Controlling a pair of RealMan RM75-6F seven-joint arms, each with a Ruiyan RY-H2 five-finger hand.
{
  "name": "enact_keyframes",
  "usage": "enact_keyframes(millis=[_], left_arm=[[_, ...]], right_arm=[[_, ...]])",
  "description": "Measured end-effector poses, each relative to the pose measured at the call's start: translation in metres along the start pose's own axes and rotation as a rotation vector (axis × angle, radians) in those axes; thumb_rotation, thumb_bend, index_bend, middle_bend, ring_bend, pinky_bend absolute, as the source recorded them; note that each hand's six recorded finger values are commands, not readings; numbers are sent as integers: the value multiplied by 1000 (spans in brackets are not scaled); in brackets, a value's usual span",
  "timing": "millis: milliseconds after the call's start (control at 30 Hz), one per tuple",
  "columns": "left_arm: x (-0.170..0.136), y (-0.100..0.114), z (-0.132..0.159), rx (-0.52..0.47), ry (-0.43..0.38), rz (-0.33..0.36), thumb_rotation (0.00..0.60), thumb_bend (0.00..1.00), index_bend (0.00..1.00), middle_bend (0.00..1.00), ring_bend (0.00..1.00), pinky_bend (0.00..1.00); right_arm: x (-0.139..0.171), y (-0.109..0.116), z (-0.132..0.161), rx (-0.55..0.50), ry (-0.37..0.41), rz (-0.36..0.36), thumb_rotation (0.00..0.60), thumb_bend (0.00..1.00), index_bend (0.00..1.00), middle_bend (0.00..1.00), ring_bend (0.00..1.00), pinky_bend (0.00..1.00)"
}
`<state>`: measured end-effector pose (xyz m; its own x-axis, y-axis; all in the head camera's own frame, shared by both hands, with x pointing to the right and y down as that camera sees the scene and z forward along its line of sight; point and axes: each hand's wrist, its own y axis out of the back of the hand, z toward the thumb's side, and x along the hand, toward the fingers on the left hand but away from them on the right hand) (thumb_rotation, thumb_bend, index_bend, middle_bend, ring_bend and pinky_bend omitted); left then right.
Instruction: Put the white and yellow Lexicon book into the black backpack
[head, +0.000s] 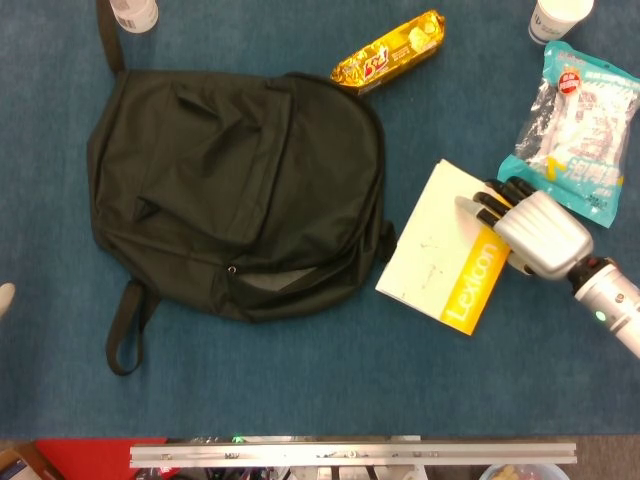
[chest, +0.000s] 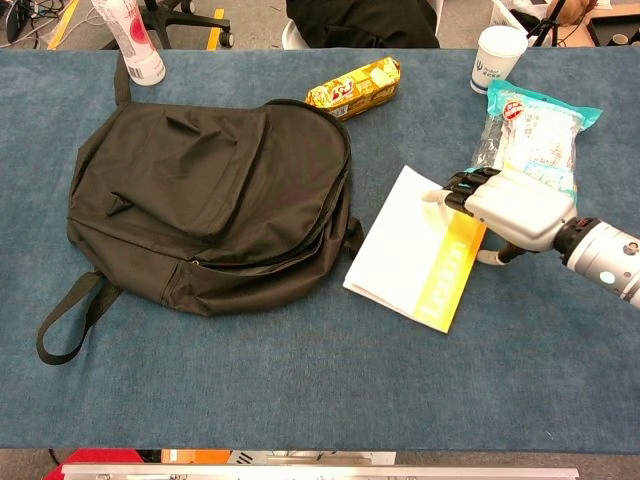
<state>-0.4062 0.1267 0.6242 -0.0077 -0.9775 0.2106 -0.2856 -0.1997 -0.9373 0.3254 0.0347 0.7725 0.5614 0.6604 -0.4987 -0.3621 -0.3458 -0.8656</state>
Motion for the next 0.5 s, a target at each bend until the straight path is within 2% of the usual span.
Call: enact_keyframes(millis=[167, 333, 500], left_arm=[[0, 1, 0, -1, -3, 2, 600, 171, 204, 207, 106, 124], [0, 0, -1, 0, -2, 1, 600, 171, 204, 207, 106, 124], [0, 1, 0, -5, -6, -1, 600, 172, 204, 207, 107, 125]], right_arm=[[-6, 4, 4, -17, 13, -15, 600, 258, 137, 265, 141, 219], [-14, 8, 8, -29, 25, -45, 600, 278, 137, 291, 143, 234], [-26, 11, 18, -38, 49, -86, 600, 306, 174, 327, 186, 266]])
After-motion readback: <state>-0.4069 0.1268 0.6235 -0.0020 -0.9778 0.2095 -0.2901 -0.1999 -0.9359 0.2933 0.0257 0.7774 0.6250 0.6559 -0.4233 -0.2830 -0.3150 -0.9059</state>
